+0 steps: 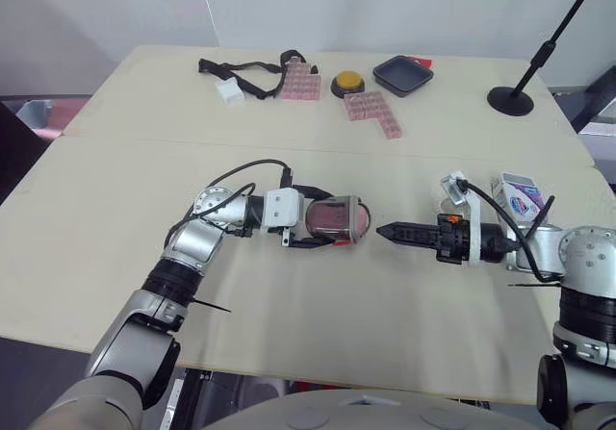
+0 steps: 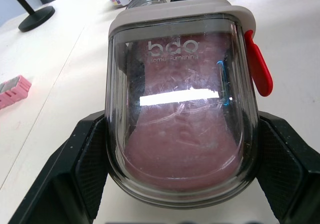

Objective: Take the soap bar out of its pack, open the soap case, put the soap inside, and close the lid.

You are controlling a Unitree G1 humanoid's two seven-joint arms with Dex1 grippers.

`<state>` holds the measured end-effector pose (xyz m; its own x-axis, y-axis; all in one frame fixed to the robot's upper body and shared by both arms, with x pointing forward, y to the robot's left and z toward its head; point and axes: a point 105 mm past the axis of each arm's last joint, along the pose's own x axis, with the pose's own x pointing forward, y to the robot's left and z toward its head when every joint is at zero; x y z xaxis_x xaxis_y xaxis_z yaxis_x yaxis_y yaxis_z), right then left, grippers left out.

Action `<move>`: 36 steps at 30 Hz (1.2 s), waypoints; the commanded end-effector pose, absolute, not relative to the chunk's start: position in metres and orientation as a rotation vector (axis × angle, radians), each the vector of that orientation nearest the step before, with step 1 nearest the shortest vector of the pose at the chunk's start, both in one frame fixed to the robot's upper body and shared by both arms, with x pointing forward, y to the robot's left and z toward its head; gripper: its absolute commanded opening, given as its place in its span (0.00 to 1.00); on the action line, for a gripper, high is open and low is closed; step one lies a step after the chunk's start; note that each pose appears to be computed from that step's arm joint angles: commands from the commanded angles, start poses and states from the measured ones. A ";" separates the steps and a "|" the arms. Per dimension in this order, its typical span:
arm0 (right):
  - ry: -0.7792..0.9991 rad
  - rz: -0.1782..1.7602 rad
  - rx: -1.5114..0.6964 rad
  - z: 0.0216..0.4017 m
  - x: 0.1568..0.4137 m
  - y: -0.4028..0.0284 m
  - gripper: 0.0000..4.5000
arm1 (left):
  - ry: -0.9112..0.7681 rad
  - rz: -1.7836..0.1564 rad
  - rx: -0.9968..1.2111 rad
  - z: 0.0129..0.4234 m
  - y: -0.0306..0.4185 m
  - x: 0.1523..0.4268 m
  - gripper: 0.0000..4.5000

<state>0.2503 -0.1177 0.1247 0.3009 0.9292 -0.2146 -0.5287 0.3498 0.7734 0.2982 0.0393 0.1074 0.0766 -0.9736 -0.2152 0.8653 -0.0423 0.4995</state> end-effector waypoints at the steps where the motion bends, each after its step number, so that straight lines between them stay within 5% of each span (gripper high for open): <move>1: 0.700 1.117 0.631 0.138 0.246 -0.109 0.99 | -0.303 -1.522 0.593 0.120 0.032 0.293 0.77; 28: 0.749 1.087 0.700 0.136 0.250 -0.084 0.99 | -0.343 -1.547 0.579 0.123 0.015 0.285 0.77; 36: 0.795 1.061 0.709 0.132 0.247 -0.085 0.49 | -0.348 -1.550 0.585 0.123 0.014 0.284 0.77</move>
